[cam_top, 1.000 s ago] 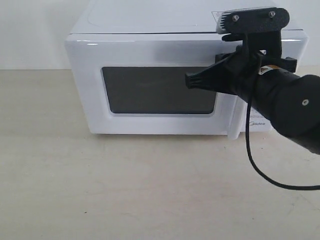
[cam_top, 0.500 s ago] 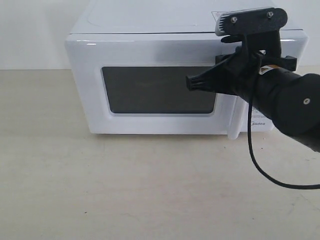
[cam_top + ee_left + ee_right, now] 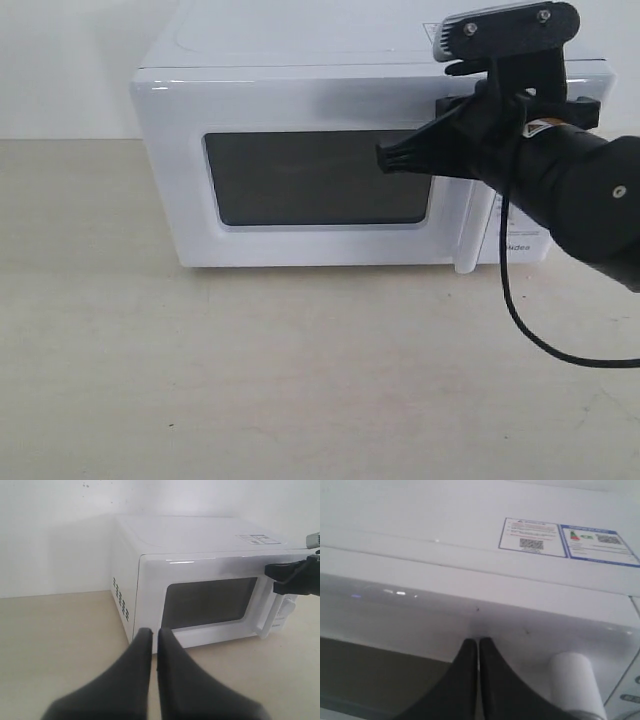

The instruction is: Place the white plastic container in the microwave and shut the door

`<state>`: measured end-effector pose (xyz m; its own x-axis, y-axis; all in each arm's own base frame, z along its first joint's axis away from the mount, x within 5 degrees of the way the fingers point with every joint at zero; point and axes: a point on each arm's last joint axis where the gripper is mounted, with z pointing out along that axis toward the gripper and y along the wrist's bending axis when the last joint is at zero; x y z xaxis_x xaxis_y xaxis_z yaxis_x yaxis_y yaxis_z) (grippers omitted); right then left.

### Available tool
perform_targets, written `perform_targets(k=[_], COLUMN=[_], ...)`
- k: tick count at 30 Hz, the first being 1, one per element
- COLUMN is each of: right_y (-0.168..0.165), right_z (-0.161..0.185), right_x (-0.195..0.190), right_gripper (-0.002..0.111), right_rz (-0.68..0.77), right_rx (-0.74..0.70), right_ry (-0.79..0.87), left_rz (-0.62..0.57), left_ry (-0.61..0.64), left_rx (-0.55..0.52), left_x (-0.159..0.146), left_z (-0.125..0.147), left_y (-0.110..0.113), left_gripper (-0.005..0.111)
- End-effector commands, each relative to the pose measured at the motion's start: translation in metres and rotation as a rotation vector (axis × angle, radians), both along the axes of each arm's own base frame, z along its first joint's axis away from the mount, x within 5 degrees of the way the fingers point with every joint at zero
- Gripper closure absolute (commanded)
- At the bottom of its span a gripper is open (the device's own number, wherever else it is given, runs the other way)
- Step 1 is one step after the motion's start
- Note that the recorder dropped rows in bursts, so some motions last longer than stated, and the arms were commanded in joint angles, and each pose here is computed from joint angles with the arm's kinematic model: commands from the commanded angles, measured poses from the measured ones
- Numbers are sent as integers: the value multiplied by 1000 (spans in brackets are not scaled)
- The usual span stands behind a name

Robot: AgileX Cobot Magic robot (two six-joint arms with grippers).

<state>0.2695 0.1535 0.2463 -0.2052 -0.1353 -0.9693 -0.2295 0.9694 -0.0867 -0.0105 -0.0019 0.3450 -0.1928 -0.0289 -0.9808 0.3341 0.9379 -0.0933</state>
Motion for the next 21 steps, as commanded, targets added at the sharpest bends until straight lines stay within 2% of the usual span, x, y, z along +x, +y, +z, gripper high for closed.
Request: perform_targets(k=[1, 4, 13, 21], right_y=[0, -3, -26, -48], right_z=[12, 21, 7, 19], right_x=[-18, -41, -119, -143], right_gripper=[108, 108, 108, 108], right_rz=[36, 64, 221, 254], right_rx=[20, 56, 94, 183], right_ry=[-35, -64, -69, -146], left_rz=[-4, -4, -4, -4], left_ry=[7, 7, 5, 5], left_rx=[-4, -4, -4, -3], left_x=[0, 0, 0, 0], left_z=[-1, -1, -1, -1], left_y=[0, 0, 0, 0], left_gripper=[102, 102, 102, 102])
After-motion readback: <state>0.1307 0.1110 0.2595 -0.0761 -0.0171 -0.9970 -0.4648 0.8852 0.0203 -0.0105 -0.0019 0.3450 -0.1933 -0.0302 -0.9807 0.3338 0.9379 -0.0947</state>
